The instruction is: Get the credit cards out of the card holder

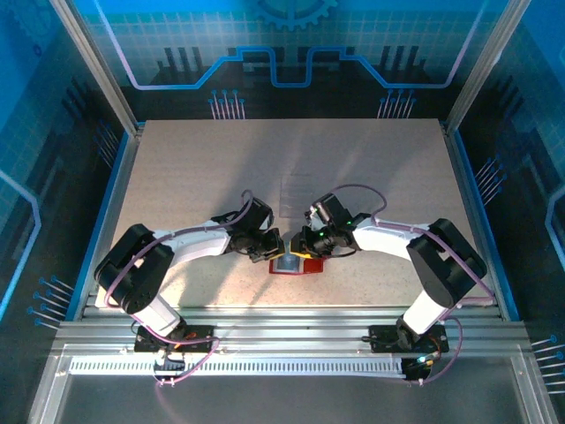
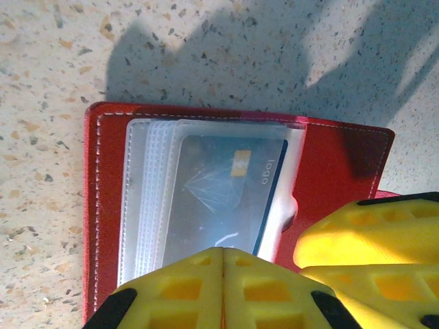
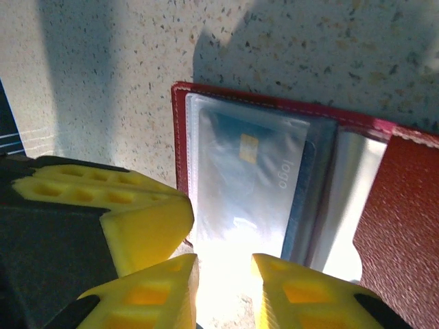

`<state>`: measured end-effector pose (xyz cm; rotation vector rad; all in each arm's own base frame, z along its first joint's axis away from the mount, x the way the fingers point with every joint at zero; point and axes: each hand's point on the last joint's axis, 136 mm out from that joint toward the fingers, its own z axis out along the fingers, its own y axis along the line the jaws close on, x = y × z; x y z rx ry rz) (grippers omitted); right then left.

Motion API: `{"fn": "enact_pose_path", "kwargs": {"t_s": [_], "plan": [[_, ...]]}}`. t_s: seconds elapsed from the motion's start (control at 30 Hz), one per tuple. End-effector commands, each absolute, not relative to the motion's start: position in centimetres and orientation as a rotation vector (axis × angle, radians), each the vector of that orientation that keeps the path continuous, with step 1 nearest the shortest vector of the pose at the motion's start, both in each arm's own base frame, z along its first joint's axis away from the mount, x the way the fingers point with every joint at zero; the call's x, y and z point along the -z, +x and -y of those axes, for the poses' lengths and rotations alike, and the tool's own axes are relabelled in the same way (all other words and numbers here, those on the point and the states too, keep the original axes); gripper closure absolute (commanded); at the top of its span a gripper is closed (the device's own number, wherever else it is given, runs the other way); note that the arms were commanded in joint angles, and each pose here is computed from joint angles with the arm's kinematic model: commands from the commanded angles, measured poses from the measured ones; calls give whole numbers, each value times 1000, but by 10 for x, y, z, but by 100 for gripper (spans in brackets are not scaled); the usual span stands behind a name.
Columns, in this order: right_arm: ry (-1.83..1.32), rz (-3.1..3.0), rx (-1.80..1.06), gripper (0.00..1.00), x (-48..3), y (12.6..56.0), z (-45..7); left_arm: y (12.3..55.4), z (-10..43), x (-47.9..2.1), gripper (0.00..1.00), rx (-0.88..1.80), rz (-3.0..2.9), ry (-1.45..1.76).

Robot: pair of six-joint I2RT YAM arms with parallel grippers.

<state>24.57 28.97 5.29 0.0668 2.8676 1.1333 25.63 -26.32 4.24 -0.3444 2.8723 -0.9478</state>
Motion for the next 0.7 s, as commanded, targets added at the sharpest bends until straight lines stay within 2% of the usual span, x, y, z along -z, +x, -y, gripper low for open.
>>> {"fn": "enact_pose_path", "kwargs": {"t_s": [0.0, 0.67], "plan": [[71, -2867, -1188, 74, -49, 244, -299, 252, 254, -29, 93, 870, -2919, -341], [81, -2942, -1128, 69, -22, 235, -294, 245, 246, -18, 93, 812, -2961, -374]]}}
